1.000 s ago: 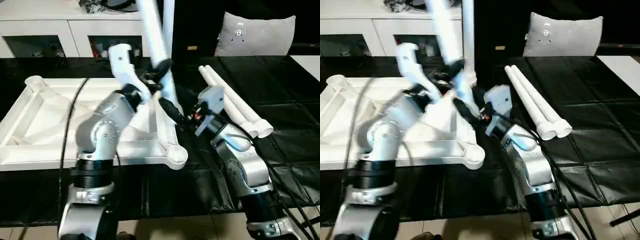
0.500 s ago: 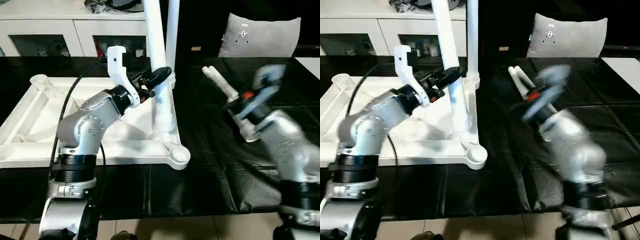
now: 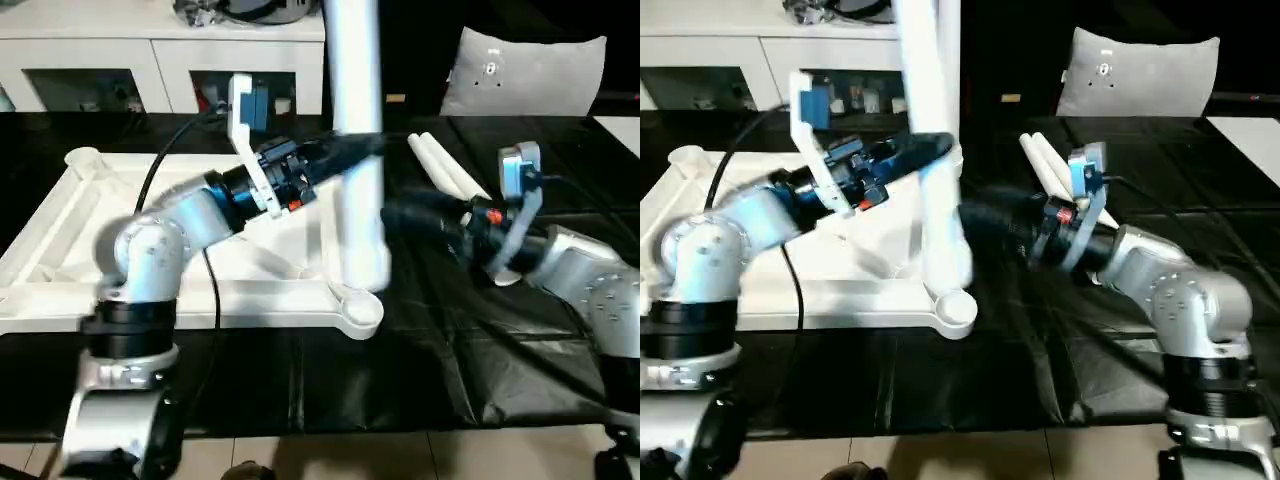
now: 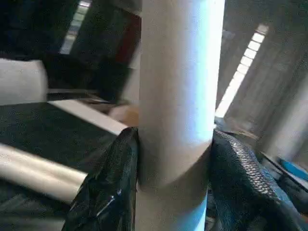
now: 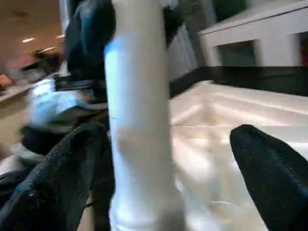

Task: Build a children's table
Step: Pick table leg

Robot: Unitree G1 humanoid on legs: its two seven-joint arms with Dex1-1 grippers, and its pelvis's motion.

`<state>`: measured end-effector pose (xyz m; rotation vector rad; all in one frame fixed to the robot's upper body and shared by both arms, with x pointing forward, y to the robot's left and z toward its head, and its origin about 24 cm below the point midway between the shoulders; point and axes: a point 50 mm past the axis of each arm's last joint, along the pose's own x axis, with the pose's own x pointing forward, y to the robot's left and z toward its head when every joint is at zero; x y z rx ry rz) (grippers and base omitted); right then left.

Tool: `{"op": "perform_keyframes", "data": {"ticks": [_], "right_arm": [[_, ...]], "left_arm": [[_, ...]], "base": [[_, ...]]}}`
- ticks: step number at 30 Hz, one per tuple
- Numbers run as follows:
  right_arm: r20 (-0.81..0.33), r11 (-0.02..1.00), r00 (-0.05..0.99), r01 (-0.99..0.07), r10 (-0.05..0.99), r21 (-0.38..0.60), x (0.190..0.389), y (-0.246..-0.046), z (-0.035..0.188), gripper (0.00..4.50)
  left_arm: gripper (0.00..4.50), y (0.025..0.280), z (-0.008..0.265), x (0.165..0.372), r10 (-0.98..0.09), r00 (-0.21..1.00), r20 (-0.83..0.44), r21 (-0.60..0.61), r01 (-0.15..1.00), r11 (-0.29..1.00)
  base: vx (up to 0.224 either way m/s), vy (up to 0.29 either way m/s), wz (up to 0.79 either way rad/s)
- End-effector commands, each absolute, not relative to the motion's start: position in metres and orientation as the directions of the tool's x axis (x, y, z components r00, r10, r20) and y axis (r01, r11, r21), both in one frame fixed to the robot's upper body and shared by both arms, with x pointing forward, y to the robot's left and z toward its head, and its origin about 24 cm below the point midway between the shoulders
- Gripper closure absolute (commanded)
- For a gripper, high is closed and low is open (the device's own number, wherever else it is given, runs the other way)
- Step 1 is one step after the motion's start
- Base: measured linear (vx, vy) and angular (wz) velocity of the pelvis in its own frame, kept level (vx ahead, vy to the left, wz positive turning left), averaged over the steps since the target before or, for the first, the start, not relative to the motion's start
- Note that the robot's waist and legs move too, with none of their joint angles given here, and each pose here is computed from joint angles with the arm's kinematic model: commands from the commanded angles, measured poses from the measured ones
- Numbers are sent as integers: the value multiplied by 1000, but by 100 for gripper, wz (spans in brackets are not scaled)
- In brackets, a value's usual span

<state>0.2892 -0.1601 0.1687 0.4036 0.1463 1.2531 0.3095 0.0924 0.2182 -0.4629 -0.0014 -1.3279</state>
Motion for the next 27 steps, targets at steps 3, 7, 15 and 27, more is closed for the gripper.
{"op": "perform_keyframes", "data": {"ticks": [3,7,15,27], "right_arm": [[105,101,146,-933,984,346,281,-151,180,0],[92,35,71,-938,993,344,277,-148,181,0],[74,-32,-7,-939,997,342,277,-146,182,0],[49,-88,-76,-936,996,340,278,-142,182,98]], "left_arm": [[265,85,234,298,-958,83,274,-247,969,13],[265,82,235,297,-968,34,250,-230,973,-25],[265,78,238,294,-969,-52,240,-208,973,-104],[265,72,237,293,-972,-72,223,-194,974,-116]], "base": [[0,0,0],[0,0,0],[0,0,0],[0,0,0]]}}
